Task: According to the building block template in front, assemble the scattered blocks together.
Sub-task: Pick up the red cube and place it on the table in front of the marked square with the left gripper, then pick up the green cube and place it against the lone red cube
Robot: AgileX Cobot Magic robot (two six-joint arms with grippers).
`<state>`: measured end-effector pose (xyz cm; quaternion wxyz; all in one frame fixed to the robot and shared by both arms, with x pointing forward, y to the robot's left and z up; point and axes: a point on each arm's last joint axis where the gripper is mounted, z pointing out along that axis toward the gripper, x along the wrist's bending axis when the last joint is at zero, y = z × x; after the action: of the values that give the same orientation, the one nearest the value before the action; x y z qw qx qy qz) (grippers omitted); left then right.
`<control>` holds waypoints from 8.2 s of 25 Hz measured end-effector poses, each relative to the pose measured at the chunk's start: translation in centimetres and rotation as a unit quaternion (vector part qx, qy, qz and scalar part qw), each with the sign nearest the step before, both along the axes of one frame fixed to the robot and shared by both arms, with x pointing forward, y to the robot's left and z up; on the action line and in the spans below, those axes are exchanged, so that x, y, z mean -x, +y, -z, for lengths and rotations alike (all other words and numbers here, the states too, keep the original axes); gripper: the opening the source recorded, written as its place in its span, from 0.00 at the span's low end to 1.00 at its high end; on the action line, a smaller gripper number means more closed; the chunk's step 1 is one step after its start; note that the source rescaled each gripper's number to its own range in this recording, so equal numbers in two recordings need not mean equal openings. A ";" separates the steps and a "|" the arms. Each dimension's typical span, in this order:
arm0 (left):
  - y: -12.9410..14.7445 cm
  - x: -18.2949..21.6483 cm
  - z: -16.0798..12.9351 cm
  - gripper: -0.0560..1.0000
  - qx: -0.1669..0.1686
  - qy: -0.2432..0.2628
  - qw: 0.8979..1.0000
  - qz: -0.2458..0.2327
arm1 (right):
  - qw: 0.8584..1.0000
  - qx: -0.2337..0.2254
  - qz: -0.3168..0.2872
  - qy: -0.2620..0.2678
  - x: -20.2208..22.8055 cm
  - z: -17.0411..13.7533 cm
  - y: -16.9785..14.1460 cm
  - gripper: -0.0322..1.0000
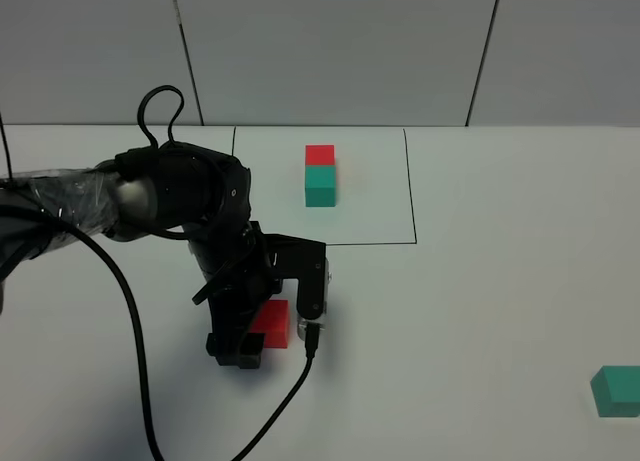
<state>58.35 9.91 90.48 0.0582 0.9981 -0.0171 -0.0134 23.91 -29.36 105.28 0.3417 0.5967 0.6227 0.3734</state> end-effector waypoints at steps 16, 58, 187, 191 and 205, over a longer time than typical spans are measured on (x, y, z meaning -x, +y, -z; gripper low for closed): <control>0.3 1.0 -3.6 1.00 0.010 0.009 1.000 -0.024 | 1.000 0.000 0.000 0.000 0.0 0.0 0.0 0.57; 10.3 9.4 -11.8 0.99 0.084 -0.061 0.936 -0.335 | 1.000 0.000 0.000 0.000 0.0 0.0 0.0 0.57; 19.0 33.1 -14.0 0.94 0.305 -0.200 0.723 -0.587 | 1.000 0.000 0.000 0.000 0.0 0.0 0.0 0.57; 19.0 33.4 -13.7 0.94 0.311 -0.203 0.720 -0.586 | 1.000 0.000 0.000 0.000 0.0 0.0 0.0 0.57; 19.3 34.9 -13.6 0.92 0.343 -0.244 0.690 -0.589 | 1.000 0.000 0.000 0.000 0.0 0.0 0.0 0.57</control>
<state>23.40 29.17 104.04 0.3859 0.6820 0.5571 0.2749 23.91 -29.36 105.28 0.3417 0.5967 0.6227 0.3734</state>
